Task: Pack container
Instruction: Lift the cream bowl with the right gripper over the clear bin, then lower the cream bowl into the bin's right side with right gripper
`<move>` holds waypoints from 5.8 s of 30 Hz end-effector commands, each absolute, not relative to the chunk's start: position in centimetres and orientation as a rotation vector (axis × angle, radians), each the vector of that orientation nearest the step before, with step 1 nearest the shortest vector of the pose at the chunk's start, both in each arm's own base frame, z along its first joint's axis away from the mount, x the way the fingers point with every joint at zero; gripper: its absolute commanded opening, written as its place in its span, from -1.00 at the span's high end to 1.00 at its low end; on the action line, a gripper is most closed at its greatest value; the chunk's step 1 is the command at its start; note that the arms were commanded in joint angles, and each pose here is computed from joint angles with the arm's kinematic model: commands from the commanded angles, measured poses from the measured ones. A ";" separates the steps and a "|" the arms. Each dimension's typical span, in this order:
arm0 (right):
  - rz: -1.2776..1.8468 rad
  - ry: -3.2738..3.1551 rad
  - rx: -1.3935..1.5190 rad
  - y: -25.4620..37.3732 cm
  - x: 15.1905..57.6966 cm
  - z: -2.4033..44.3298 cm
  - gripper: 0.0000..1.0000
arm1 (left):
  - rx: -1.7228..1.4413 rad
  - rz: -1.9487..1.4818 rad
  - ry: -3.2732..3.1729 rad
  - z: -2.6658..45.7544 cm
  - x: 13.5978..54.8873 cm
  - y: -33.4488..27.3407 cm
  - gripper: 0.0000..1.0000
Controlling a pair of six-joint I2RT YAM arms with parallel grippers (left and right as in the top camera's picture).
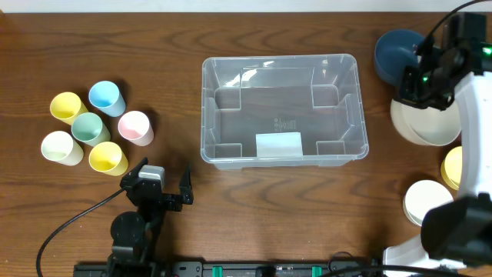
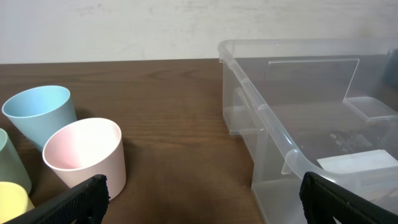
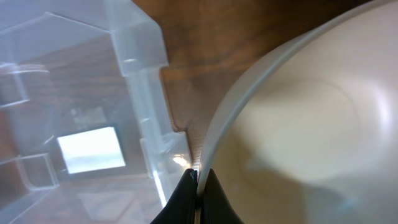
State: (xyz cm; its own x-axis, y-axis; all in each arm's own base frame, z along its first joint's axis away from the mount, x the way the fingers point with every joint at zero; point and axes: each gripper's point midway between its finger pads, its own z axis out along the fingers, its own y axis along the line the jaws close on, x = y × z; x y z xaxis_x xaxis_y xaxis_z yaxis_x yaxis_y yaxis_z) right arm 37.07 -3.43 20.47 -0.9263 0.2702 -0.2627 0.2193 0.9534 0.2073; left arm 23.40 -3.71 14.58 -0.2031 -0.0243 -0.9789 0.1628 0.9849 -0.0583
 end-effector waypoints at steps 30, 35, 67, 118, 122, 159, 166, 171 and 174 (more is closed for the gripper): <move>0.057 2.673 -0.697 20.9 38.6 17.0 0.98 | 0.111 -0.177 1.811 13.2 23.2 -3.8 -0.96; -0.004 2.731 -0.688 20.8 39.5 13.8 0.97 | 0.111 -0.177 1.811 13.2 23.2 -3.8 -0.96; -0.227 2.719 -0.770 19.2 41.6 10.1 0.97 | 0.111 -0.177 1.811 13.2 23.2 -3.8 -0.96; -0.146 2.729 -0.318 19.2 43.4 10.4 0.90 | 0.111 -0.177 1.811 13.2 23.2 -3.8 -0.96; -0.158 2.745 -0.334 19.2 43.5 9.2 0.94 | 0.111 -0.177 1.811 13.2 23.2 -3.8 -0.96; -0.132 2.765 -0.535 21.1 40.9 9.9 0.29 | 0.111 -0.177 1.811 13.2 23.2 -3.8 -0.96; -0.086 2.836 -0.580 21.5 38.9 9.6 0.60 | 0.111 -0.177 1.811 13.2 23.2 -3.8 -0.96; -0.088 2.885 -0.605 21.3 37.6 9.3 0.76 | 0.111 -0.177 1.811 13.2 23.2 -3.8 -0.96; -0.099 2.903 -0.610 21.0 37.2 8.8 0.78 | 0.111 -0.177 1.811 13.2 23.2 -3.8 -0.96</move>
